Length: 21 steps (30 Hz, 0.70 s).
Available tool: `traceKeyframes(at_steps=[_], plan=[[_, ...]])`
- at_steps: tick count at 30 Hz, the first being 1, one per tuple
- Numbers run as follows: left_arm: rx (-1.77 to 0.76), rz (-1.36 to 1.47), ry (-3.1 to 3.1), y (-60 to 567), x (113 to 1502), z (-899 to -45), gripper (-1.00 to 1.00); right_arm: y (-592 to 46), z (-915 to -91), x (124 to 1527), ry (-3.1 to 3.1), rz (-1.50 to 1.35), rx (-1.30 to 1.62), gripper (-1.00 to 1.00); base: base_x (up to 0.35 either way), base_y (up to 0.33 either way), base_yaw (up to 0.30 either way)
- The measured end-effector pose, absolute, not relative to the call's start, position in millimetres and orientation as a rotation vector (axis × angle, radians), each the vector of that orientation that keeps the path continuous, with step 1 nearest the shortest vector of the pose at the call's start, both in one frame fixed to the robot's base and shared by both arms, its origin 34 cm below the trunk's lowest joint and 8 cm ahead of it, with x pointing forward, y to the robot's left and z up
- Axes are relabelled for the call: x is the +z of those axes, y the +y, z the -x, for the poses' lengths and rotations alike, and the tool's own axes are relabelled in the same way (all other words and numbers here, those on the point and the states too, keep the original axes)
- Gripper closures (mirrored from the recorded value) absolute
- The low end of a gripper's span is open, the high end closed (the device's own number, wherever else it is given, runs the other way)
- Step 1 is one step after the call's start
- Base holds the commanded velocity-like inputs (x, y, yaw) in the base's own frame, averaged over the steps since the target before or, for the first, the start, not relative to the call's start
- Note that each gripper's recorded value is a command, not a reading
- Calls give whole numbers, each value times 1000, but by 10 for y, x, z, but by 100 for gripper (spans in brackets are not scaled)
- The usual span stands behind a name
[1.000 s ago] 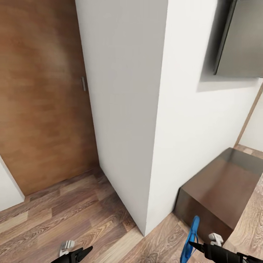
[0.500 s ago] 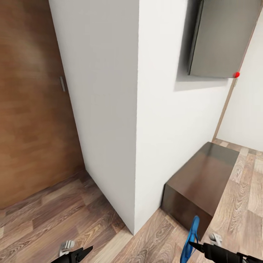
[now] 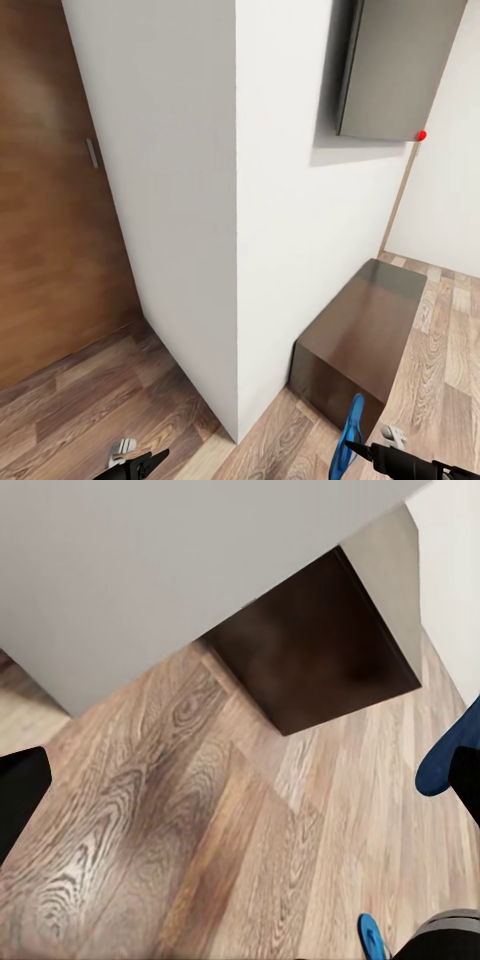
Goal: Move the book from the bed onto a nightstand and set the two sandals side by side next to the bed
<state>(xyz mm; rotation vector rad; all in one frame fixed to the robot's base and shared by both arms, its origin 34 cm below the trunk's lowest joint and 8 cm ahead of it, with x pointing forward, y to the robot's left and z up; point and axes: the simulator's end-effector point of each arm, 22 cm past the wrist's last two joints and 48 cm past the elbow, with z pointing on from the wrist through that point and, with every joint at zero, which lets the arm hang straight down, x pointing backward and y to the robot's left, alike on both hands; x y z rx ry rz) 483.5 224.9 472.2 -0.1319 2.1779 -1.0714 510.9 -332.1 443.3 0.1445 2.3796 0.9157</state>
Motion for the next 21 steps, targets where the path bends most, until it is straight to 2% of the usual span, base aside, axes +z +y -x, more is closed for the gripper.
traceKeyframes(at_steps=[6,21], plan=[[-1072,132,2178,2248,4721,-4836,-100,-3321,-5107,4431,2380,-145,916,100,14,0,-59],[-1072,132,2178,2248,4721,-4836,-100,-3322,-5106,4431,2380,-144,916,100,10,4,-235]])
